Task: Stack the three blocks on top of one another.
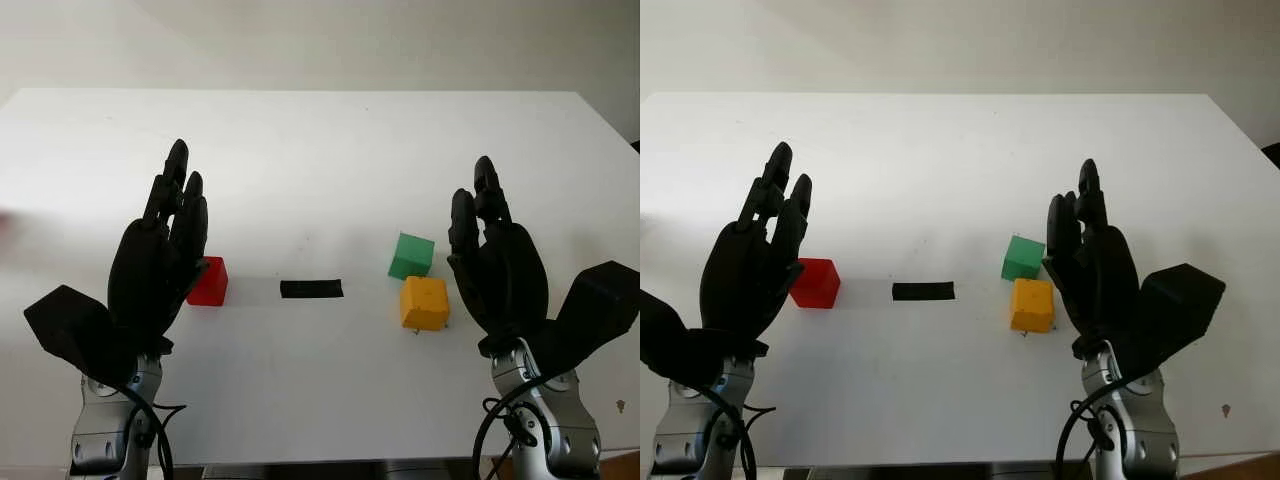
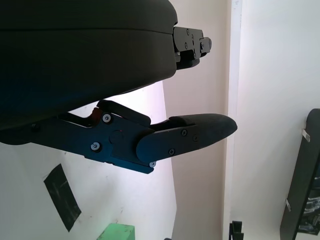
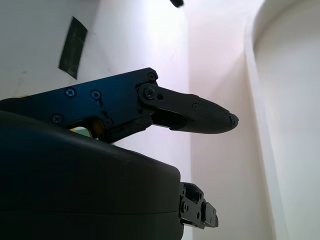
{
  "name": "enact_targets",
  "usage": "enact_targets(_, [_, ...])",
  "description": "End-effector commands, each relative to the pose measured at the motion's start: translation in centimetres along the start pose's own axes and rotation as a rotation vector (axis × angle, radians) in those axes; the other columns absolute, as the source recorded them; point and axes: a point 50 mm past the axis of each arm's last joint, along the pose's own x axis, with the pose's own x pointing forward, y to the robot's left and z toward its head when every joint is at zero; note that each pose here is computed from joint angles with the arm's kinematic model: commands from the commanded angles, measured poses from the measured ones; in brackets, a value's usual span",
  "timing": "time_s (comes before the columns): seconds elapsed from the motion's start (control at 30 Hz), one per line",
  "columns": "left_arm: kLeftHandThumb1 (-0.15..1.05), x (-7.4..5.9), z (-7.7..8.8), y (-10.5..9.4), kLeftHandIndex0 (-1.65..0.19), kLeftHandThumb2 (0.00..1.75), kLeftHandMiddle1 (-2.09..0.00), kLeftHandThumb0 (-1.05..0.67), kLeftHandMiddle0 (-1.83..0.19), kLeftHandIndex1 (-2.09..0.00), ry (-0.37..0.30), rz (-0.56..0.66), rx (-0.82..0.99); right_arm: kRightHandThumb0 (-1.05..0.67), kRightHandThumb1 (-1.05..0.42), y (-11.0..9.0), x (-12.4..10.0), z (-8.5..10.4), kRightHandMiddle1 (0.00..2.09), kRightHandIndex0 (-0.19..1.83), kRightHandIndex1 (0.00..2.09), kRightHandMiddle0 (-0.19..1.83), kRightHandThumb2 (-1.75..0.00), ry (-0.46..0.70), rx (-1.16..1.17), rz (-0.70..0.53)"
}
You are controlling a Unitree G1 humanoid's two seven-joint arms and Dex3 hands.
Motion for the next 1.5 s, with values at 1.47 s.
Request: enact_targets(1.47, [1.05,2.4,7.9,5.8,-0.47,0.09,-0.01,-0.74,-0.23,-0.06,0.096,-0.352,1.193,-0.66,-1.05,0.5,0.5,0.3,0.0,-0.19,0.0,-0.19,-0.66,0.004,-0.02,0.042])
